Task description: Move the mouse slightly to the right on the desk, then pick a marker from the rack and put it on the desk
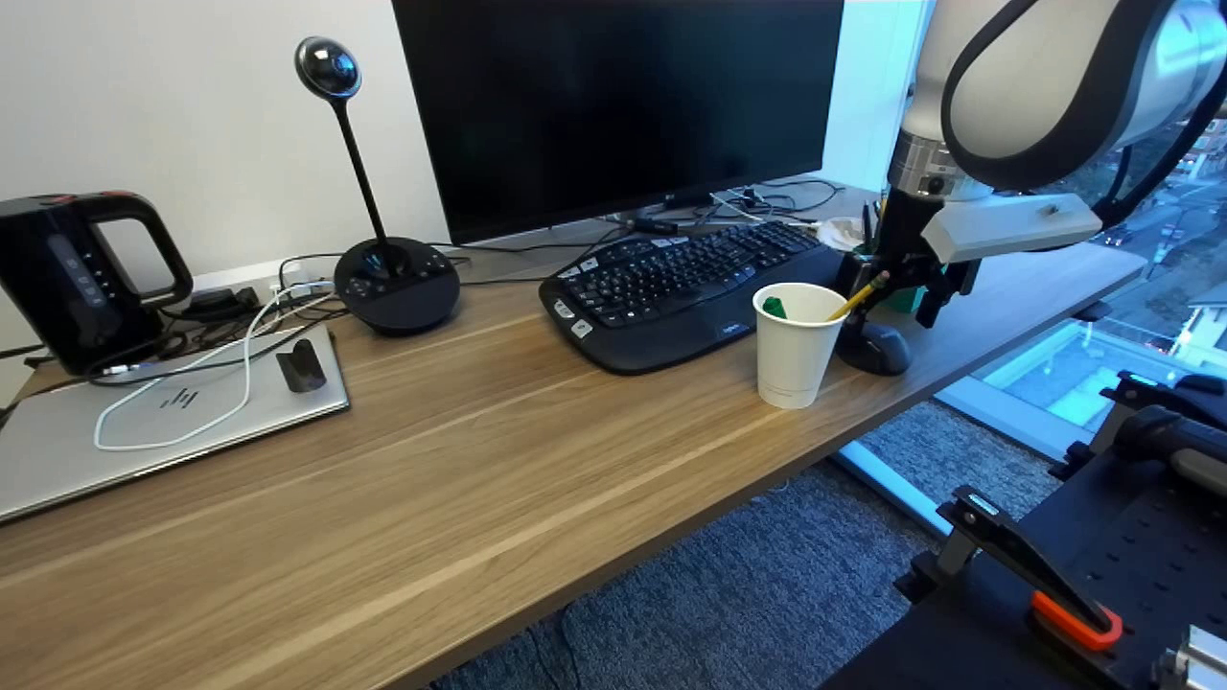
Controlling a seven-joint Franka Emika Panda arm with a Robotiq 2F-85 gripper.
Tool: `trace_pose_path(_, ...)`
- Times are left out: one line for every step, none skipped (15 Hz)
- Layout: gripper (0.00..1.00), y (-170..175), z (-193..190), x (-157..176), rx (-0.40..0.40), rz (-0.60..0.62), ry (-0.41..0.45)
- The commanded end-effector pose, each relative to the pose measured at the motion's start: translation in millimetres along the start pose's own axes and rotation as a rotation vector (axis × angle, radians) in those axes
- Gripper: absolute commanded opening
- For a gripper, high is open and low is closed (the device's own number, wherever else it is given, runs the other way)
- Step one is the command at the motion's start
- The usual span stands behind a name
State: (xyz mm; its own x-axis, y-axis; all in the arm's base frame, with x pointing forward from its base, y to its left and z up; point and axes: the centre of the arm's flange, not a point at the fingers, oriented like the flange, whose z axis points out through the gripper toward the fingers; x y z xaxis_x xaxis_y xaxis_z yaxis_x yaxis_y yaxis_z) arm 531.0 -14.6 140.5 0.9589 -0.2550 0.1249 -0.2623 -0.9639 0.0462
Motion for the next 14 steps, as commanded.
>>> trace_pose_path(1.00, -6, 3, 5, 0.011, 0.015, 0.023)
trace_pose_path(1.00, -5, 4, 5, 0.009, 0.016, 0.022)
trace_pose_path(1.00, -4, 4, 7, 0.009, 0.018, 0.022)
trace_pose_path(1.00, -3, 5, 8, 0.009, 0.020, 0.023)
trace_pose_path(1.00, -3, 5, 10, 0.008, 0.022, 0.025)
trace_pose_path(1.00, -2, 5, 11, 0.007, 0.024, 0.027)
trace_pose_path(1.00, -2, 7, 13, 0.004, 0.027, 0.029)
trace_pose_path(1.00, -1, 9, 14, 0.001, 0.029, 0.030)
trace_pose_path(1.00, -1, 10, 16, -0.001, 0.031, 0.031)
trace_pose_path(1.00, -1, 12, 16, -0.002, 0.033, 0.031)
trace_pose_path(1.00, -2, 15, 17, -0.006, 0.034, 0.031)
trace_pose_path(1.00, -2, 17, 17, -0.008, 0.036, 0.029)
trace_pose_path(1.00, -3, 19, 18, -0.010, 0.037, 0.029)
trace_pose_path(1.00, -4, 21, 18, -0.011, 0.038, 0.025)
